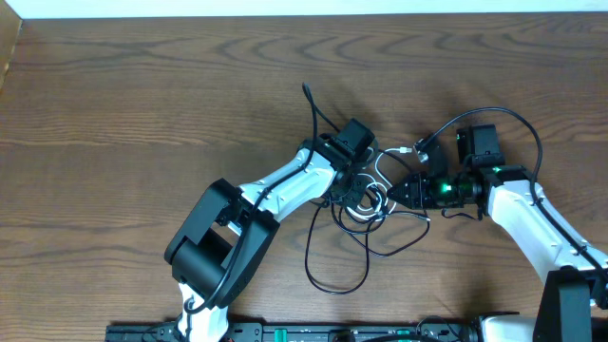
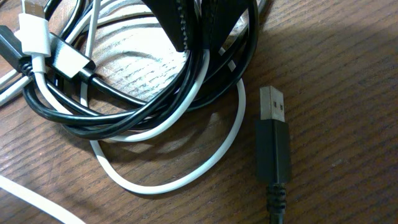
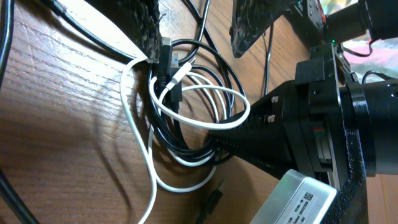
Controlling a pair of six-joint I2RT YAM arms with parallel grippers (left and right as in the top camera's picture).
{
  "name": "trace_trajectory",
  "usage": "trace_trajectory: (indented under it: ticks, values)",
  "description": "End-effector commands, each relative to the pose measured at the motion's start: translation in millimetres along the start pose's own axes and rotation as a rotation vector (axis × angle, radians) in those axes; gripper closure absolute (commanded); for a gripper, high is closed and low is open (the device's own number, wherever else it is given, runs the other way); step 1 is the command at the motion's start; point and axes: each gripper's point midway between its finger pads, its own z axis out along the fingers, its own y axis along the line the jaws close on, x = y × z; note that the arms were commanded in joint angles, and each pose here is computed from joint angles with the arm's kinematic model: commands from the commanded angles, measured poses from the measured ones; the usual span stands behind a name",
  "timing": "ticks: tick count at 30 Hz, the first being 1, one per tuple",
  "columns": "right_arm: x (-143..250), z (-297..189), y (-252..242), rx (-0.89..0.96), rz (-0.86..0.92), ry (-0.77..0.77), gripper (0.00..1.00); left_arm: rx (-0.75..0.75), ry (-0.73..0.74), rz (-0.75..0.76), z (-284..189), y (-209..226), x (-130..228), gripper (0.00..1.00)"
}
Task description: Untangle cables
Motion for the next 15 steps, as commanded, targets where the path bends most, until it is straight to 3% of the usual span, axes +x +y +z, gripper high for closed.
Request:
trace_trajectory:
  ticks: [1,8,15]
  values:
    - [-0.3,0.0,2.3,-0.005,0.003,0.001,0.68,-0.024,0.036,-0.009,8.8,7.3,11.2,0.92]
    - [-1.8,-0.2,-7.5,0.052,0.003,-0.007,0.67,0.009,-0.099,-0.03,-47.4,5.4,-15.8,0.92]
    - [-4.5,0.3,-0.2,0.013,-0.011,-0.015,0.64,0.174,-0.211,-0.016,-104.0,-27.0,-25.2,0.93]
